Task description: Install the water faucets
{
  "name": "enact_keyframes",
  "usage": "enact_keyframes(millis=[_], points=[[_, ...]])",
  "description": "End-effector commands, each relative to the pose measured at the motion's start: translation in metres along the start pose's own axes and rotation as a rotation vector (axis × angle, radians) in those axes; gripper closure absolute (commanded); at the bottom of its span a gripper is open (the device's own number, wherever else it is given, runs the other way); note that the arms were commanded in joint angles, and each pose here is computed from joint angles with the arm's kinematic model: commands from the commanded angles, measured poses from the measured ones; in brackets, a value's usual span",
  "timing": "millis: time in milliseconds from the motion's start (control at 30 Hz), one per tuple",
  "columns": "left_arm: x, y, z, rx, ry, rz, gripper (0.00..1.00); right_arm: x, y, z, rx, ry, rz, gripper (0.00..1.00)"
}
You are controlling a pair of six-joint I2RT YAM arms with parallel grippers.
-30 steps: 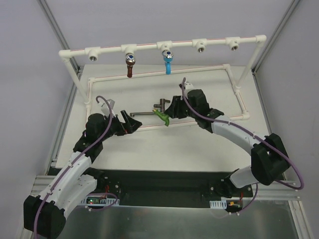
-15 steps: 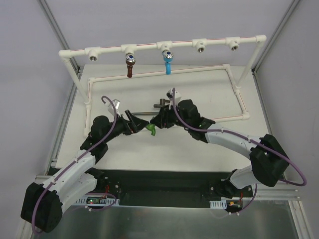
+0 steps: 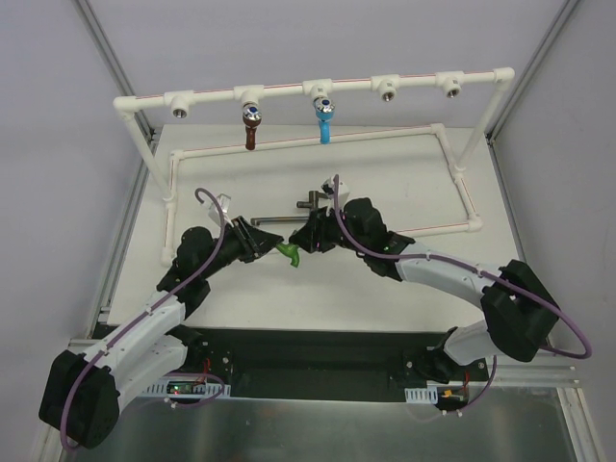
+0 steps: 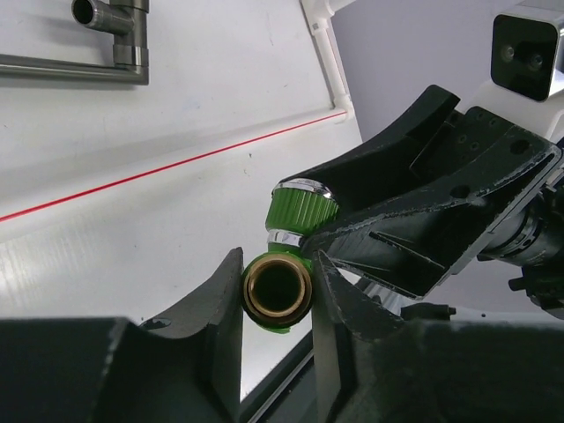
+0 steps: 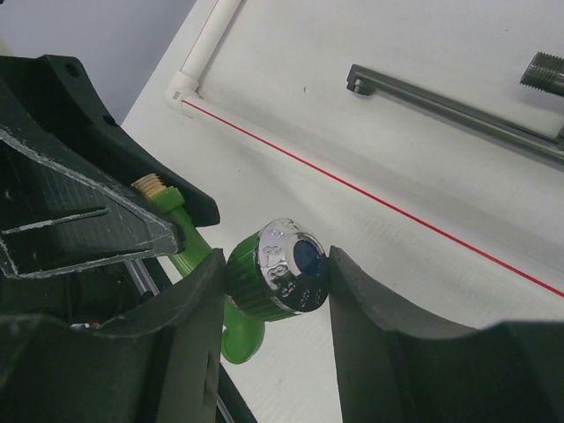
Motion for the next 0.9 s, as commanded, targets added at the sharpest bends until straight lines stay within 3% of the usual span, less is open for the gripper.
enact_keyframes(millis=[0, 33, 133, 300, 400, 533, 867], points=[[-0.008, 0.006, -0.001, -0.069, -0.05, -0.034, 1.0, 0.022, 0.017, -0.012, -0.097, 0.122, 0.008, 0.66], [-0.008, 0.007, -0.001, -0.089, -0.046, -0.043, 1.0, 0.023, 0.017, -0.014, -0.101, 0.159, 0.026, 0.5], [-0.007, 0.006, -0.003, -0.141, -0.051, -0.107, 1.0, 0.025, 0.028, -0.022, -0.14, 0.294, 0.123, 0.26], [-0.013, 0.012, -0.006, -0.228, -0.11, -0.207, 1.0, 0.014, 0.039, -0.036, -0.193, 0.508, 0.254, 0.15], [-0.015, 0.016, -0.007, -0.264, -0.129, -0.248, 1.0, 0.015, 0.04, -0.038, -0.198, 0.642, 0.315, 0.01], [-0.022, 0.025, -0.009, -0.321, -0.162, -0.262, 1.0, 0.016, 0.041, -0.027, -0.122, 0.734, 0.414, 0.04], [-0.029, 0.036, -0.012, -0.373, -0.182, -0.254, 1.0, 0.033, 0.042, -0.028, -0.125, 0.786, 0.315, 0.04]])
Point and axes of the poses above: each gripper's point midway between its finger pads, its own z axis out along the fingers, its own x axis along the line the jaws close on, y = z × x, the point moved 9 cm from there along -z, back along the fingers, and after that the axes turned 15 degrees about z, right-handed, at the moved point
